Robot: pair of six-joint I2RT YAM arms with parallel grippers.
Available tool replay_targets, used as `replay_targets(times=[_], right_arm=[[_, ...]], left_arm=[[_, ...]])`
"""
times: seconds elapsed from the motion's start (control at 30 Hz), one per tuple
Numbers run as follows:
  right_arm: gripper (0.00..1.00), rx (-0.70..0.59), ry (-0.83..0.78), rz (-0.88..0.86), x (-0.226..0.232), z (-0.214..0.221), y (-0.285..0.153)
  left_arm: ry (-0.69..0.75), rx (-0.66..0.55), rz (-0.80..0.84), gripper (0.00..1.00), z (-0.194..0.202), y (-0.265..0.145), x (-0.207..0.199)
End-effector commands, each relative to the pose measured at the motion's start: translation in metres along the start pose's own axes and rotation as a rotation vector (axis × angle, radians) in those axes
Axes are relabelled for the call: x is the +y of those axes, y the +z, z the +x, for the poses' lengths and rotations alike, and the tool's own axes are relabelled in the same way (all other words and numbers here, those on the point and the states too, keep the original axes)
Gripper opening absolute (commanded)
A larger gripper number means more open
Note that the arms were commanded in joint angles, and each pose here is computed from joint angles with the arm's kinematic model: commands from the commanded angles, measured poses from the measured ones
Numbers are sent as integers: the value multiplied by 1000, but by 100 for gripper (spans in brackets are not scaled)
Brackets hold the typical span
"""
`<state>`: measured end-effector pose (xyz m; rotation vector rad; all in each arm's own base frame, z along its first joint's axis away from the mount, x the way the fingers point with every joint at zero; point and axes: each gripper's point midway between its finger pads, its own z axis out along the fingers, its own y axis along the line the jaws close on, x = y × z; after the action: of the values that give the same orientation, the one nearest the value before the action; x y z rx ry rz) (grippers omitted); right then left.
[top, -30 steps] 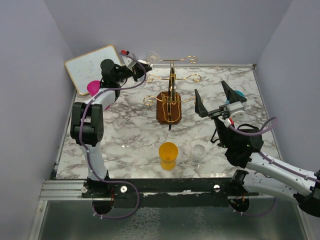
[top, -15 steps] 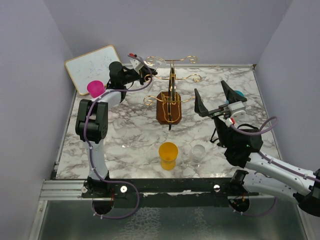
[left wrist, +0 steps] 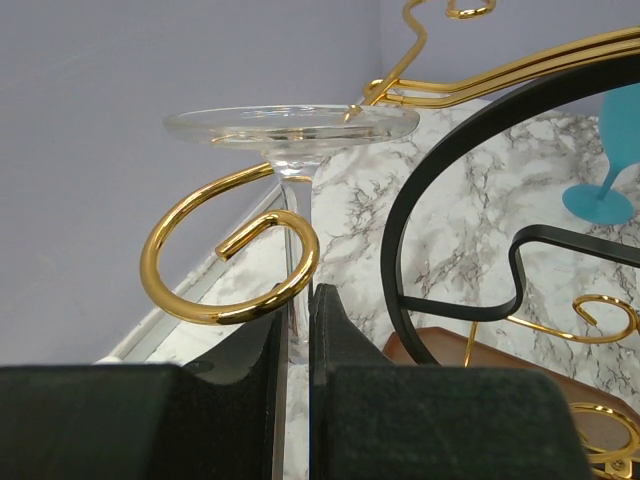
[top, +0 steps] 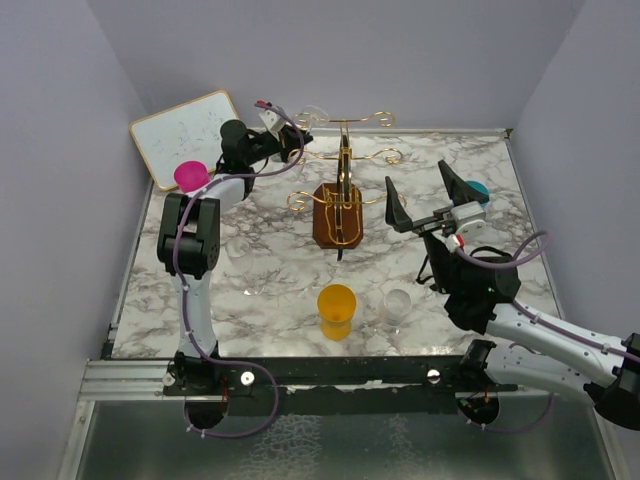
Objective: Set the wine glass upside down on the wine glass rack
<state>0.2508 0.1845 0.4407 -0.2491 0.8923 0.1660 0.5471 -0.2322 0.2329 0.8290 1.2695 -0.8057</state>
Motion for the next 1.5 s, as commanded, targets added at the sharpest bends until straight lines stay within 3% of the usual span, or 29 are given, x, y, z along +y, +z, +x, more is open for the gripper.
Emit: replay_targets(times=[0.0,0.6,1.47], right_arm=[[99,-4,-6,26,-4,0,-1],[99,-7,-24,30,-5,2,-2],[99,2,-35,24,1,7,3]], left_arm=[[24,-50,-35,0,-15,2,16],[-14,-104,-112,0,-26,-13,47],[95,-102,12,0,-29,-39,8]])
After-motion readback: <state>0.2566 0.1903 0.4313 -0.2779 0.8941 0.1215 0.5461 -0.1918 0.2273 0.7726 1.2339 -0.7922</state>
